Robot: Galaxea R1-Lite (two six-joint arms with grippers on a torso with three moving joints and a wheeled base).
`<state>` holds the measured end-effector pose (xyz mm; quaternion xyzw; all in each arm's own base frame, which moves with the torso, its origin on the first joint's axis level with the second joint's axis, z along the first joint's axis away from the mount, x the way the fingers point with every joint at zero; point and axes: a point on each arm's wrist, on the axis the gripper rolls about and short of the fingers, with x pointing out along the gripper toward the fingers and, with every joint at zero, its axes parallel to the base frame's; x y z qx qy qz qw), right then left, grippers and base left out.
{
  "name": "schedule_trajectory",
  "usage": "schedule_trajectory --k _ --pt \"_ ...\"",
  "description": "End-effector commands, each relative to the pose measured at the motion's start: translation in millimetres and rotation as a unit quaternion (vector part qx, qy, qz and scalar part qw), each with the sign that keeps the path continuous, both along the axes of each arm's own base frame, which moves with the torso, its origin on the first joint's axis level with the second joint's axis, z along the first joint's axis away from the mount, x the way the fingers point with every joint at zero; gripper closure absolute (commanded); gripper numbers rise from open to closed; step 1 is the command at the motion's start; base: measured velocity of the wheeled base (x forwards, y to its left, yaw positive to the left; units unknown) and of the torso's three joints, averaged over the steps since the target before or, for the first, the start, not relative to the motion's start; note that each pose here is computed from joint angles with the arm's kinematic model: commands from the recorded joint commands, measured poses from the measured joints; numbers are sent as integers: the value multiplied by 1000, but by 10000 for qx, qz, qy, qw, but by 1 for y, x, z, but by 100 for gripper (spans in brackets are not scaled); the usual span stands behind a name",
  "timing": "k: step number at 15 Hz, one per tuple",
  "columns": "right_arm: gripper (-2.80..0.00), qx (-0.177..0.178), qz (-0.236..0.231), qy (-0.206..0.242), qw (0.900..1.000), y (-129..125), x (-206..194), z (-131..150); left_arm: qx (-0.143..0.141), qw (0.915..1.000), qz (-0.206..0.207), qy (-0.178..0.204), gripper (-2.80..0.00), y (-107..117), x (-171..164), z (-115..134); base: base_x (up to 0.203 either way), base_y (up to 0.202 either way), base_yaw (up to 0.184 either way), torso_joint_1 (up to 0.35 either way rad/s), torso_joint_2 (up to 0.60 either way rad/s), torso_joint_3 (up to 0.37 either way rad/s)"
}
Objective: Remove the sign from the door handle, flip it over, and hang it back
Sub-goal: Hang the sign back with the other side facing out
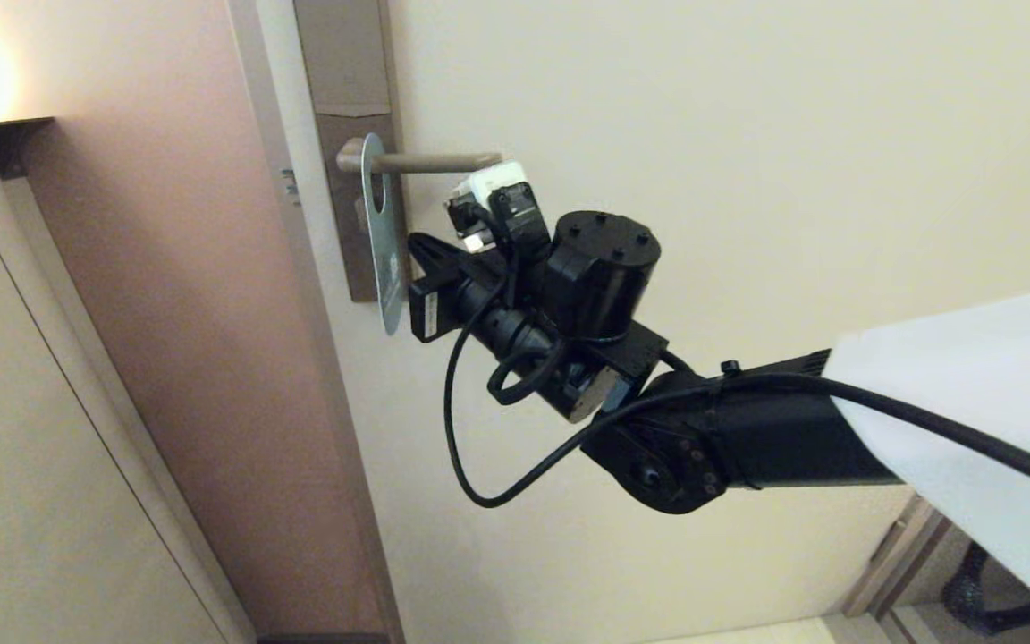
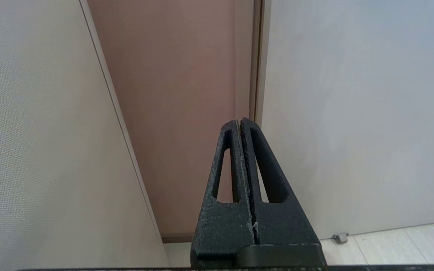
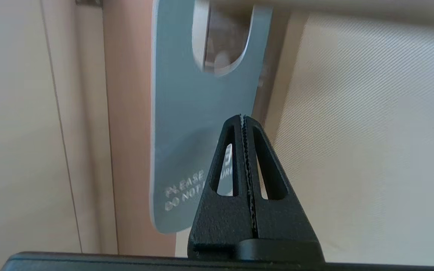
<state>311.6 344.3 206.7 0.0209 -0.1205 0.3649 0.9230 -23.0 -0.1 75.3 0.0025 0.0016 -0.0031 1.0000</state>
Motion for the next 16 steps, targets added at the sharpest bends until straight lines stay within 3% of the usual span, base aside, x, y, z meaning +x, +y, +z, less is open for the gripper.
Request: schedule_trajectory --k 1,7,16 --pt "0 -60 -6 65 10000 14 12 -23 -3 10000 8 7 0 0 0 0 0 0 0 0 0 0" --pt "0 -94 9 112 9999 20 16 -33 -3 10000 0 7 0 0 0 0 0 0 0 0 0 0" --pt "0 5 161 -3 9999 32 -7 -17 -3 10000 0 7 0 0 0 0 0 0 0 0 0 0"
